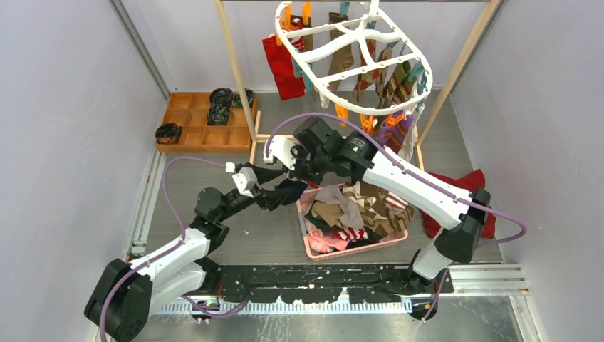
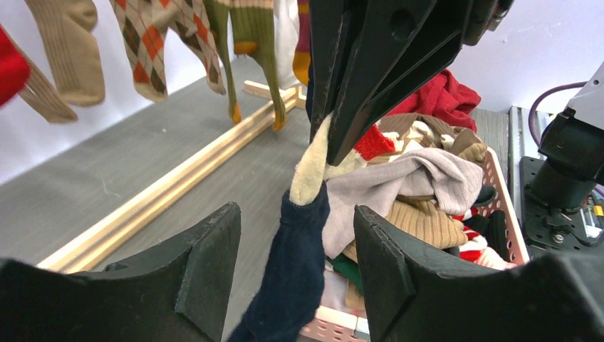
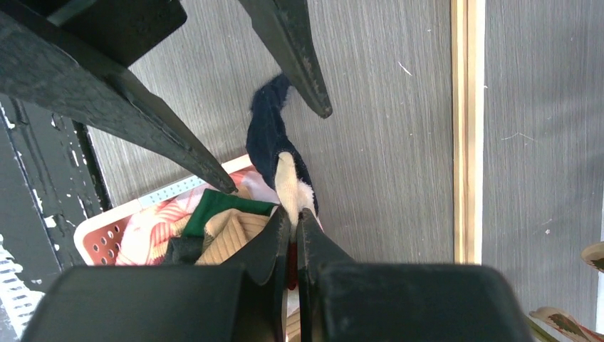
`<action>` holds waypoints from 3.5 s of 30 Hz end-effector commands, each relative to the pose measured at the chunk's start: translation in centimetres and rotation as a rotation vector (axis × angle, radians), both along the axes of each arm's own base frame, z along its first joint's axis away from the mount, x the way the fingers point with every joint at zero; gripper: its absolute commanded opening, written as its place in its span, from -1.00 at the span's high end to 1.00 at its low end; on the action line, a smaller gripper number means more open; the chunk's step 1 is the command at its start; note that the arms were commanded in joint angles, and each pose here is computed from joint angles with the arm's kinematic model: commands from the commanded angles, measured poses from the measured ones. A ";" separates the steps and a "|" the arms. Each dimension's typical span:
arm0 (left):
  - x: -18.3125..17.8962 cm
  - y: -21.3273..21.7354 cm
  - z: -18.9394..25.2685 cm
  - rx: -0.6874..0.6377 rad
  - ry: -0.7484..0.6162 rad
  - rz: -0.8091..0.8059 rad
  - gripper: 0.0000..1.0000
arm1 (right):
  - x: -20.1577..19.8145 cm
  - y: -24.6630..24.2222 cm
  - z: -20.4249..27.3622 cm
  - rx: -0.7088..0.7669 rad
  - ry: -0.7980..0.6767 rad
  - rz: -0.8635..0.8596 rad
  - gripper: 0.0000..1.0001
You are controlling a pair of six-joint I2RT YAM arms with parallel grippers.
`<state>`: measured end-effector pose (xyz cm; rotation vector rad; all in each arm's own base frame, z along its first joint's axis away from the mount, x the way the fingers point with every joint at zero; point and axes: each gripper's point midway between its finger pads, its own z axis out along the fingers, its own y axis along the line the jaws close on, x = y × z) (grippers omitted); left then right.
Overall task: Clip the socks to the hanger
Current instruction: Pick up the sock from the bin.
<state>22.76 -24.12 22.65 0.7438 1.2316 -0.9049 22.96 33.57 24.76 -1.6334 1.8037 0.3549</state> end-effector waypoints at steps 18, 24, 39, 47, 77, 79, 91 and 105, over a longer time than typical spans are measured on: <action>-2.4 -1.8 1.9 0.023 -0.139 -0.111 -0.26 | -2.6 0.1 2.8 0.079 -0.031 0.096 0.84; -2.3 -2.1 2.6 -0.001 -0.124 -0.121 0.05 | -2.9 0.2 2.5 0.071 -0.033 0.107 0.83; -3.3 -1.7 3.6 -0.105 -0.053 -0.119 0.99 | -3.1 0.3 3.4 0.140 -0.052 0.092 0.49; -4.4 0.7 5.9 -0.334 0.052 -0.061 0.99 | -4.2 -1.7 7.9 0.412 -0.145 0.004 -0.59; -8.1 2.6 10.4 -0.558 0.077 -0.184 0.99 | -8.1 2.8 10.1 0.740 -0.202 0.232 0.15; -8.1 2.6 10.4 -0.559 0.078 -0.185 0.99 | -8.1 2.6 10.3 0.744 -0.205 0.227 0.35; -7.8 1.6 8.1 -0.427 0.089 -0.174 0.66 | -8.7 0.3 11.5 0.694 -0.199 0.178 0.98; -9.1 0.9 8.5 -0.231 -0.094 -0.188 -0.33 | -8.6 -4.2 7.5 0.307 -0.052 0.032 0.97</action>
